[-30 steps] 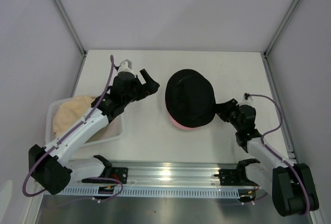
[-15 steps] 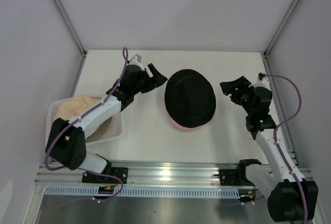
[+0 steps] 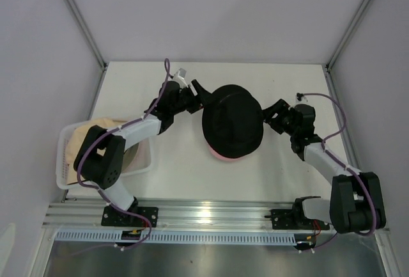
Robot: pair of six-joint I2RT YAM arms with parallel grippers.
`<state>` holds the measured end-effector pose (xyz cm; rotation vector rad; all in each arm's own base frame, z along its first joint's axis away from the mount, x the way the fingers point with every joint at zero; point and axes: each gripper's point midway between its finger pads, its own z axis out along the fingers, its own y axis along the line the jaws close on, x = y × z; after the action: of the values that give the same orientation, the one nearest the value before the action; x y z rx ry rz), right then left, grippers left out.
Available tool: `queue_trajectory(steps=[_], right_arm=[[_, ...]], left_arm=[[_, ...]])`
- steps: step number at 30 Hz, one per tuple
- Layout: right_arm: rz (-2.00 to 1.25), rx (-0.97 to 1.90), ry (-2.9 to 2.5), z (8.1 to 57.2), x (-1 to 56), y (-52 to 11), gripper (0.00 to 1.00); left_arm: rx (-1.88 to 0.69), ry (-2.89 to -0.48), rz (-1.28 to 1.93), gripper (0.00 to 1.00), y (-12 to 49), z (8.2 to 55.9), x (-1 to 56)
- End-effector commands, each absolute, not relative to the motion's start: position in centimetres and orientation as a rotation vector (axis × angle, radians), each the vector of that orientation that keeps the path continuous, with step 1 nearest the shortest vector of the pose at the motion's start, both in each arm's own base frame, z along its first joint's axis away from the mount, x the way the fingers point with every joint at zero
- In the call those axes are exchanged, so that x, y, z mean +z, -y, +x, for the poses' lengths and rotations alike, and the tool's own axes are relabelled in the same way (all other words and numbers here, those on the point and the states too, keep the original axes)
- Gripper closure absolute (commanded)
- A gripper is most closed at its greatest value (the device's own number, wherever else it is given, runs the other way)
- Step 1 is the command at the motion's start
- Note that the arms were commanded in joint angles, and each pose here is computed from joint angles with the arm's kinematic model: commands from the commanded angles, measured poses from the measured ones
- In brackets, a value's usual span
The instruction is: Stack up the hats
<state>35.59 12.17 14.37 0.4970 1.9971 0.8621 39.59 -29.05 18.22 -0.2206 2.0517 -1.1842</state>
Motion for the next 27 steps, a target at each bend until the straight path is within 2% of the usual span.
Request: queue_trajectory(steps=[1,5,6,7,9,10,12,21,27], right_arm=[[0.407,0.91,-1.902,38.2,18.1,-14.1,0.3],[0.408,0.905,-1.938,39.2,17.1,-15.0,0.31],[0.411,0.905,-1.949,39.4,16.8,-15.2,0.31],[0.418,0.901,-1.975,39.5,16.1,-15.4,0.32],[0.419,0.899,-1.989,39.8,16.0,-15.6,0.32],[0.427,0.894,-2.008,39.8,15.5,-15.6,0.32],[0.428,0.879,-2.02,39.9,15.3,-15.6,0.32],[0.422,0.811,-2.075,40.0,14.2,-15.2,0.29],[0.399,0.818,-2.075,39.8,14.4,-15.4,0.28]], left_arm=[[-1.291,-1.971,-0.192,0.27,30.4,40.3,20.3],[-1.303,-1.966,-0.218,0.36,30.6,40.8,19.9],[-1.294,-1.973,-0.232,0.41,30.4,40.8,19.4],[-1.292,-1.96,-0.251,0.53,30.3,41.0,19.5],[-1.284,-1.953,-0.272,0.67,30.1,41.0,19.4],[-1.276,-1.956,-0.3,0.83,29.8,41.1,19.0],[-1.277,-1.959,-0.323,0.98,29.7,41.0,18.8],[-1.008,-2.104,-0.565,0.99,26.0,40.4,12.6],[-1.054,-2.08,-0.47,0.99,26.0,39.0,10.9]])
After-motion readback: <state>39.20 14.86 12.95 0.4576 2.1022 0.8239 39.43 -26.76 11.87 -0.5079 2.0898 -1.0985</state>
